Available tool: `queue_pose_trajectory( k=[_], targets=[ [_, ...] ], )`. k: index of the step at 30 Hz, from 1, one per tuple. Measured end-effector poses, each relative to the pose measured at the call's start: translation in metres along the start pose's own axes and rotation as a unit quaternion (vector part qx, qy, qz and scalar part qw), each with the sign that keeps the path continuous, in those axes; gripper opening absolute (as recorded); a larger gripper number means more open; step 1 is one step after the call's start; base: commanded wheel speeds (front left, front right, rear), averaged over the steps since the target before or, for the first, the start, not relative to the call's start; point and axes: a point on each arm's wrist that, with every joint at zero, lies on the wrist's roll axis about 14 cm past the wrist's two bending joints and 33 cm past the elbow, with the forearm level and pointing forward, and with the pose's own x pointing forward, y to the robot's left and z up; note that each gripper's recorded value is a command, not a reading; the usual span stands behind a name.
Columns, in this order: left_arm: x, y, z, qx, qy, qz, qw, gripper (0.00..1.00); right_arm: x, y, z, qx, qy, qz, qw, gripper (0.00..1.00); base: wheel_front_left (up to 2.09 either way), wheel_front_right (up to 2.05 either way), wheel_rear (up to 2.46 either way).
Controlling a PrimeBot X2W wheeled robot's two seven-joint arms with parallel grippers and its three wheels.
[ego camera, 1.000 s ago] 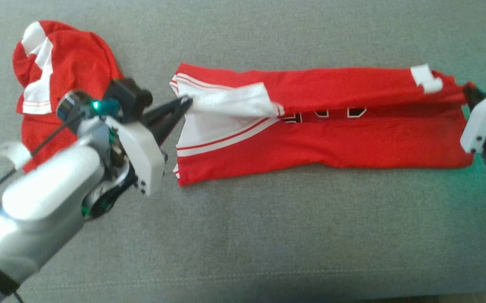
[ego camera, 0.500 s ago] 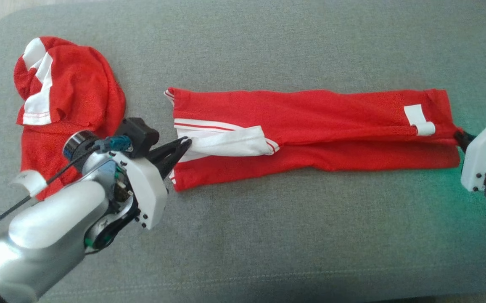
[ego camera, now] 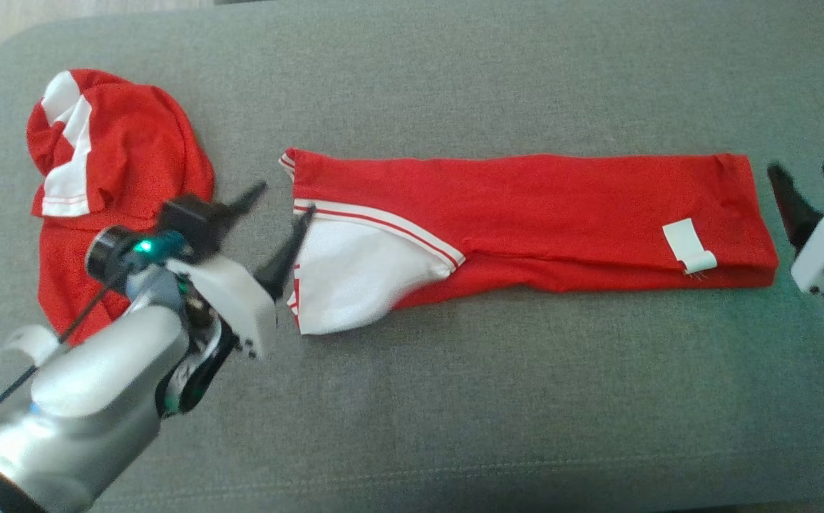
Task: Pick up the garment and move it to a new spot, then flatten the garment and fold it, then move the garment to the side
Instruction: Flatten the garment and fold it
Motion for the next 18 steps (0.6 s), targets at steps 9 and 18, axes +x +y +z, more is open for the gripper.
queue_pose_trajectory(
  k=[9,18],
  targets=[
    [-0.016,0.049,0.117,-0.101,-0.214,0.148,0.960,1.00,-0.028,0.036,0.071,0.013,-0.229,0.030,0.973,1.00,0.00,0.00,0.00],
    [-0.064,0.042,0.077,-0.165,-0.233,0.227,0.931,1.00,-0.044,0.063,0.050,0.000,-0.279,0.043,0.959,1.00,0.00,0.00,0.00]
  ],
)
